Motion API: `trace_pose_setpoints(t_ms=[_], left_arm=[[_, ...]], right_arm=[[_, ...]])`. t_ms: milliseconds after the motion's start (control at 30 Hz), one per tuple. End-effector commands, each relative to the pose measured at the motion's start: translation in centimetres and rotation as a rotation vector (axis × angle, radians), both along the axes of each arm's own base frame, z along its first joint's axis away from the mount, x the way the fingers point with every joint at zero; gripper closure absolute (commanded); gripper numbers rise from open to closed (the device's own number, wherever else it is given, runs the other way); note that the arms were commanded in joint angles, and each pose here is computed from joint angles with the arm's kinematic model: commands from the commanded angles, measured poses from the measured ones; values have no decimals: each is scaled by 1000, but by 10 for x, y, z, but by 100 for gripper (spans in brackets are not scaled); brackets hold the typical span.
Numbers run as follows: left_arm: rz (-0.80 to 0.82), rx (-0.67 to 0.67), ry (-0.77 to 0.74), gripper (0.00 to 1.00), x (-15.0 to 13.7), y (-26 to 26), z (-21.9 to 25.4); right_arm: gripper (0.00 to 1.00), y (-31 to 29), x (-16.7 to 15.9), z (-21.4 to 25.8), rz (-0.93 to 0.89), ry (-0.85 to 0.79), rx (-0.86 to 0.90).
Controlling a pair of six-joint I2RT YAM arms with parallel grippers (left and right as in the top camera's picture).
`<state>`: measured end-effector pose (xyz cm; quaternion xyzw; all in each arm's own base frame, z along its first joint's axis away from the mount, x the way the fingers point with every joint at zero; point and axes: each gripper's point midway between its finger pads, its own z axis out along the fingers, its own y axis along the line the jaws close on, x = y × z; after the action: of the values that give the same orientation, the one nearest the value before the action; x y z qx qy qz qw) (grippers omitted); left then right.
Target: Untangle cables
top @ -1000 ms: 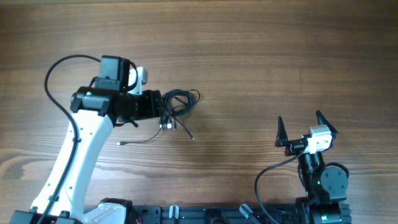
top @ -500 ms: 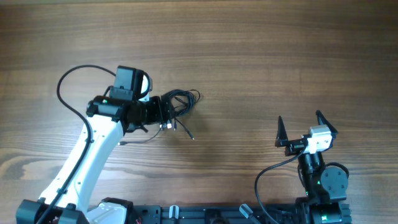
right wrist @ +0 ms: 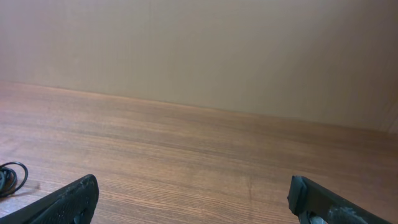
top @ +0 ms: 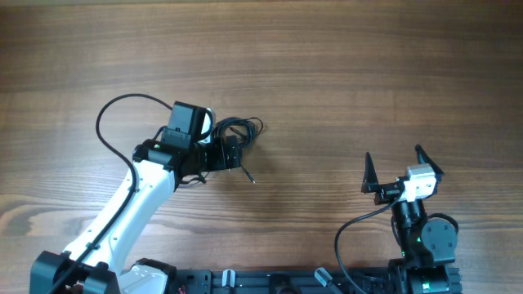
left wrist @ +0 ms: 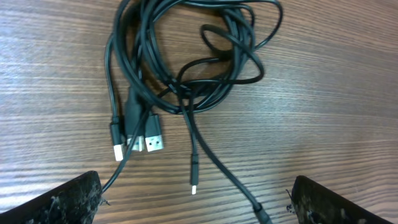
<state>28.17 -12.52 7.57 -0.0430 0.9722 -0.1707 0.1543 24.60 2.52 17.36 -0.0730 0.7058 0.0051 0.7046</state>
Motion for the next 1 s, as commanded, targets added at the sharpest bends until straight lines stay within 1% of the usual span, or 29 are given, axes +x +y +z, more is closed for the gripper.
trace_pose_setpoints(t_ms=[0,133,200,233,267,333,500,600,700,867,933,967], left_arm=[[-1,0,-6,0,1,-3,-2],[-2,-5,-18,0,3,-4,-1],[-2,-8,-27,8,5,-5,0],[-2,-11,-38,22,8,-6,2],[-2,-13,-45,41,9,-6,2],[-2,-19,-62,96,13,-7,4],[-2,-36,-114,96,24,-11,11],[-2,-34,-109,96,24,-11,9],[-2,-20,-64,96,22,-10,-6],[-2,17,52,96,19,-9,-49],[-2,24,73,96,17,-9,-56],[-2,27,82,94,17,-9,-61]], right_arm=[[1,2,-1,2,15,-11,-8],[0,2,-1,2,15,-11,-8],[0,2,-1,2,15,-11,-8],[0,2,-1,2,15,-11,-8],[0,2,-1,2,15,-10,-8],[0,2,-1,2,15,-10,-8],[0,2,-1,2,15,-10,-8],[0,2,-1,2,15,-11,-8],[1,2,-1,2,15,-11,-8],[0,2,-1,2,15,-10,-8],[0,2,-1,2,15,-11,-8],[0,2,-1,2,15,-10,-8]])
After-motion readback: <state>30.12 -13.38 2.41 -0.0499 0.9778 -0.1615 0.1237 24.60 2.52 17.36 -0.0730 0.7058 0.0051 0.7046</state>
